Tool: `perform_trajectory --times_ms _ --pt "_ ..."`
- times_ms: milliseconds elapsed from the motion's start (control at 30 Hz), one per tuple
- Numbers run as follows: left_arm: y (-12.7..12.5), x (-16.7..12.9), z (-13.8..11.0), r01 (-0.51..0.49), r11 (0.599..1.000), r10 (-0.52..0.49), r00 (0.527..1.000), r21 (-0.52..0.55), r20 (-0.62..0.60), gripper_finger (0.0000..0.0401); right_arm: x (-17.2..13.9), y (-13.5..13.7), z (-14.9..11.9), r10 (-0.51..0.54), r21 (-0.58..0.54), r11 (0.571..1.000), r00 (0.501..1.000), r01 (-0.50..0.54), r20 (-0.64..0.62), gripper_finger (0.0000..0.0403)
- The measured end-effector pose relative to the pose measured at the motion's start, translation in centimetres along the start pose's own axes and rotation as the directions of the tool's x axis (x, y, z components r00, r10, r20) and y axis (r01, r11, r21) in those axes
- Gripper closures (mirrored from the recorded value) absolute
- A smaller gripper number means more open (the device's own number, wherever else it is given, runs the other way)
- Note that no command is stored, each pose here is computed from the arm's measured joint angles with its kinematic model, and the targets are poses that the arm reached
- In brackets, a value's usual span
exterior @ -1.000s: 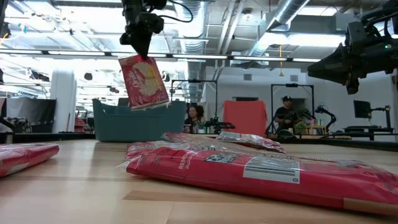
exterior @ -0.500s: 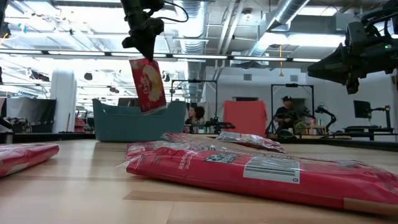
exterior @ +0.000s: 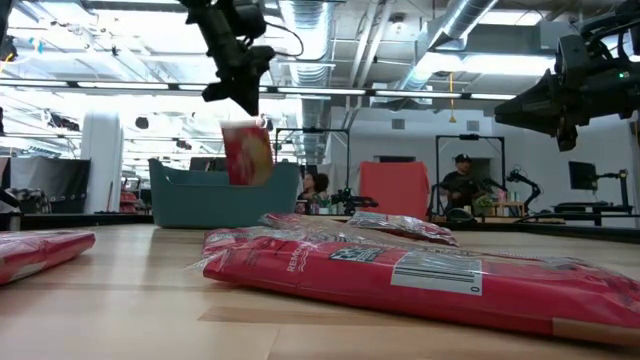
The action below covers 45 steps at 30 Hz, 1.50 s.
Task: Sort popcorn bags into baskets
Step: Put the red popcorn bag into the blue bin
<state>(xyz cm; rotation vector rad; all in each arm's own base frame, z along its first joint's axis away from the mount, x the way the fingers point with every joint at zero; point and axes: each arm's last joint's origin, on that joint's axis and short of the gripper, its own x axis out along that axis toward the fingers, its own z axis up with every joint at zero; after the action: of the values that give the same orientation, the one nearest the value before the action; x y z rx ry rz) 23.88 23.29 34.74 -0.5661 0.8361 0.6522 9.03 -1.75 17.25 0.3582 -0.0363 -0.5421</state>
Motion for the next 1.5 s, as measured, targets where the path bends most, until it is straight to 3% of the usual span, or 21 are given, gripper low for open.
perform_trajectory --times_ms 200,367,500,667,733,800,933,1033,1167,1367,1500 --pt "1.0 1.4 -0.2 0.014 0.999 -0.013 0.999 -0.051 0.037 0.0401 0.0 0.0 0.0 0.000 -0.003 1.000 1.000 0.000 0.000 0.0295" --pt "1.1 1.3 0.3 0.025 0.999 -0.023 0.996 -0.030 0.085 0.0401 0.0 0.0 0.0 0.000 -0.003 1.000 1.000 0.000 0.000 0.0295" --pt "1.2 1.3 -0.3 0.008 0.984 -0.012 1.000 0.179 0.022 0.0401 0.0 0.0 0.0 0.000 -0.002 1.000 1.000 0.000 0.000 0.0295" --pt "0.0 1.4 -1.9 -0.032 0.875 0.102 0.987 0.483 -0.120 0.0372 0.0 0.0 0.0 0.000 -0.002 1.000 1.000 0.000 0.000 0.0295" --pt "-0.7 1.5 -2.3 -0.046 0.834 0.145 0.980 0.549 -0.139 0.0344 0.0 0.0 0.0 0.000 -0.002 1.000 1.000 0.000 0.000 0.0295" --pt "-1.3 1.8 -2.5 -0.046 0.822 0.151 0.979 0.568 -0.138 0.0309 0.0 0.0 0.0 0.000 -0.002 1.000 1.000 0.000 0.000 0.0295" --pt "-1.5 3.0 -3.2 -0.068 0.874 0.152 0.979 0.481 -0.136 0.0232 0.0 0.0 0.0 0.000 -0.002 1.000 1.000 0.000 0.000 0.0295" --pt "-0.6 4.5 -4.6 -0.181 0.938 0.240 0.955 0.297 -0.173 0.0187 0.0 0.0 0.0 0.000 0.001 1.000 1.000 0.000 0.000 0.0295" --pt "1.3 6.4 -6.8 -0.251 0.959 0.278 0.924 0.130 -0.261 0.0154 0.0 0.0 0.0 0.000 0.001 1.000 1.000 0.000 0.000 0.0295" --pt "2.9 8.8 -9.3 -0.123 0.988 0.088 0.945 -0.093 -0.315 0.0143 0.0 0.0 0.0 0.000 0.000 1.000 1.000 0.000 0.000 0.0295" --pt "3.0 9.4 -9.5 -0.091 0.987 0.049 0.957 -0.136 -0.287 0.0143 0.0 0.0 0.0 0.000 0.000 1.000 1.000 0.000 -0.001 0.0295"
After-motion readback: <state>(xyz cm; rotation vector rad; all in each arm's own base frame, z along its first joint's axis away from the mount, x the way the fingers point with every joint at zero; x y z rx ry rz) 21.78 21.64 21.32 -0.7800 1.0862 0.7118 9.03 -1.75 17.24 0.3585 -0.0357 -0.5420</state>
